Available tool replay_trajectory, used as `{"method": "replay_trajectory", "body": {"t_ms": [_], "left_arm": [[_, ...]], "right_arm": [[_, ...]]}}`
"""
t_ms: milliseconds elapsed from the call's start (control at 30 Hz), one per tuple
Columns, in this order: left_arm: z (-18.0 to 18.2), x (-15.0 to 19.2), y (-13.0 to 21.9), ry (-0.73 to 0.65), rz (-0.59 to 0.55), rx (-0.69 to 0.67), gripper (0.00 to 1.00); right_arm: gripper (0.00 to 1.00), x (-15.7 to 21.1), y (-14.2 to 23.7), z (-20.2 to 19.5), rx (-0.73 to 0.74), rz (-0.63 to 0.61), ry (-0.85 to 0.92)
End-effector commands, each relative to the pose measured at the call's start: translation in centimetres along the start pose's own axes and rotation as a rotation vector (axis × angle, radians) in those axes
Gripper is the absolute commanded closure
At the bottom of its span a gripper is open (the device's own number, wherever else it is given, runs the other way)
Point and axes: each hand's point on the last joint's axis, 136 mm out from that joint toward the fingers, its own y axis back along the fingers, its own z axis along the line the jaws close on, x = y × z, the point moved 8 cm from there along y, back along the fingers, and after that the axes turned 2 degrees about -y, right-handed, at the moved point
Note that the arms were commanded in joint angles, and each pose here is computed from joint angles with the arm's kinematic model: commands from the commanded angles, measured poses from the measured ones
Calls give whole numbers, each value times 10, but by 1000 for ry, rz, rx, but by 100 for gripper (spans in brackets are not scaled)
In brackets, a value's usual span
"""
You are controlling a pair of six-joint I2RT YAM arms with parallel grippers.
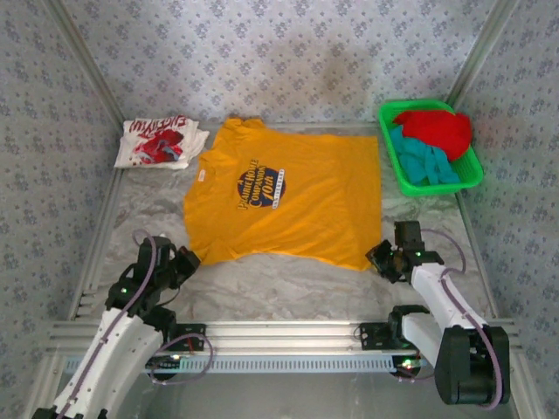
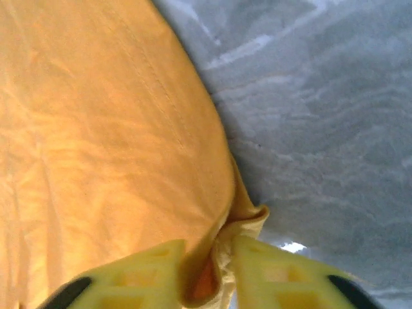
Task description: Fold and stack the t-shirts
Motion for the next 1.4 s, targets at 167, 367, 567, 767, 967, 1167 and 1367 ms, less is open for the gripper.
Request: {"method": "replay_trajectory", "body": {"t_ms": [167,367,567,767,967,1167,1367], "left_arm": [[-12,-9,8,-56,-36,28,100],[-1,2,23,-3,-85,97,100],[-5,5,40,-8,-76,149,100],[-20,-3,67,-113,-83,107,100],[-40,-17,58,-142,-77,128,100],[-82,-53,33,-229,-108,126,100],[-117,-97,14,-304,-104,51,100]], "right_arm": [[100,-3,24,3,-36,-47,3],[100,5,49,-10,-55,-95,-74],[100,13,75,-10,-58,-124,-31],[100,15,85,-6,-88,-134,-48],[100,-2,87,13,-96,-155,-9],[100,-22,77,29,-65,-121,55],[100,-55,57,49,0,-106,124]]}}
